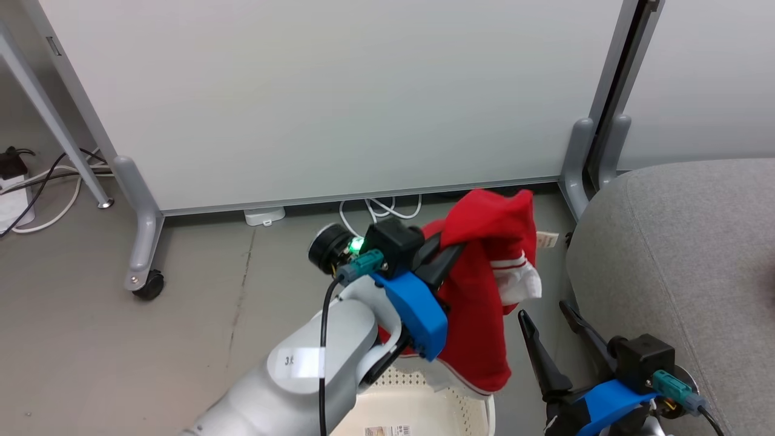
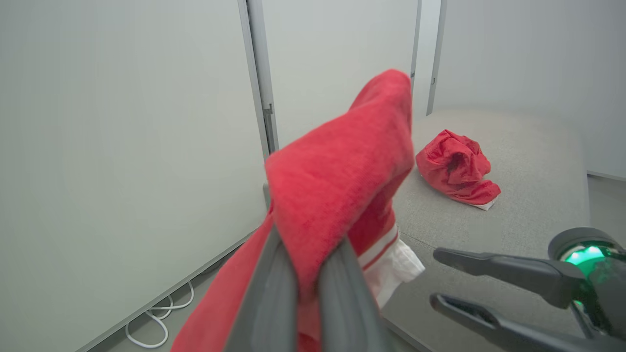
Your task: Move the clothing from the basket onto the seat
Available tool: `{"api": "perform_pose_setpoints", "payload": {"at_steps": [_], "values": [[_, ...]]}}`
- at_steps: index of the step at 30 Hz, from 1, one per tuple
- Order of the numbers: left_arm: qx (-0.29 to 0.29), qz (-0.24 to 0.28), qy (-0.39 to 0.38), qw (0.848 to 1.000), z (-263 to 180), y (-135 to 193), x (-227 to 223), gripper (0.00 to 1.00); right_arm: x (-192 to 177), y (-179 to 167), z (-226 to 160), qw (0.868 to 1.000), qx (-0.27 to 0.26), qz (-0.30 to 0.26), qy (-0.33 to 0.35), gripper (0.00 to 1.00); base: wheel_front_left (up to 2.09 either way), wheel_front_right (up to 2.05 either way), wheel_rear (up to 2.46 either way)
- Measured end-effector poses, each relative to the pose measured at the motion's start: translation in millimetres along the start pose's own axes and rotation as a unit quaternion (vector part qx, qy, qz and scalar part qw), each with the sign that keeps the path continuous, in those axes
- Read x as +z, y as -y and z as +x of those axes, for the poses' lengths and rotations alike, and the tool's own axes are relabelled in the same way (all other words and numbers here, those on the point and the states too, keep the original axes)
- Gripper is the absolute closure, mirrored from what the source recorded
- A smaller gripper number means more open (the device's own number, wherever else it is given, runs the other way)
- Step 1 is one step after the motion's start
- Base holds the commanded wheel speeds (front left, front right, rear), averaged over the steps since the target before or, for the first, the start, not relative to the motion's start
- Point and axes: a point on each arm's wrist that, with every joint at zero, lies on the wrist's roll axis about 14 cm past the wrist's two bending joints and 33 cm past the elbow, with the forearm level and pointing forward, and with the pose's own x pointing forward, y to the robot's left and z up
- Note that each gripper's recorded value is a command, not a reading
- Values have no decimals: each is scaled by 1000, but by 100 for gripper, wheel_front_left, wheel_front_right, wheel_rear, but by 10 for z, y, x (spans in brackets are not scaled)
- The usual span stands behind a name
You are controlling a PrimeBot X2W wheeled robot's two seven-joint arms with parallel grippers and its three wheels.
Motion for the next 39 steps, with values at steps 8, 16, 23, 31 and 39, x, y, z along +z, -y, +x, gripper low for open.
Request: {"api": "perform_pose_setpoints", "payload": {"at_steps": [8, 16, 23, 31, 39], "values": [[-11, 3, 18, 1000, 90, -7, 231, 100, -30, -39, 25, 1000, 6, 4, -3, 0, 0, 0, 0], [-16, -5, 3, 1000, 108, 14, 119, 100, -84, -32, 19, 1000, 5, 10, -9, 0, 0, 0, 0], [-24, -9, -1, 1000, 125, 56, 81, 100, -107, -30, 20, 1000, 5, 11, -11, 0, 0, 0, 0], [-31, -13, -6, 999, 150, 90, 31, 100, -117, -176, 144, 999, 31, 11, -27, 0, 0, 0, 0], [-40, -19, -7, 999, 162, 131, 8, 100, -164, -249, 391, 997, 60, -14, -52, 0, 0, 0, 0]]}}
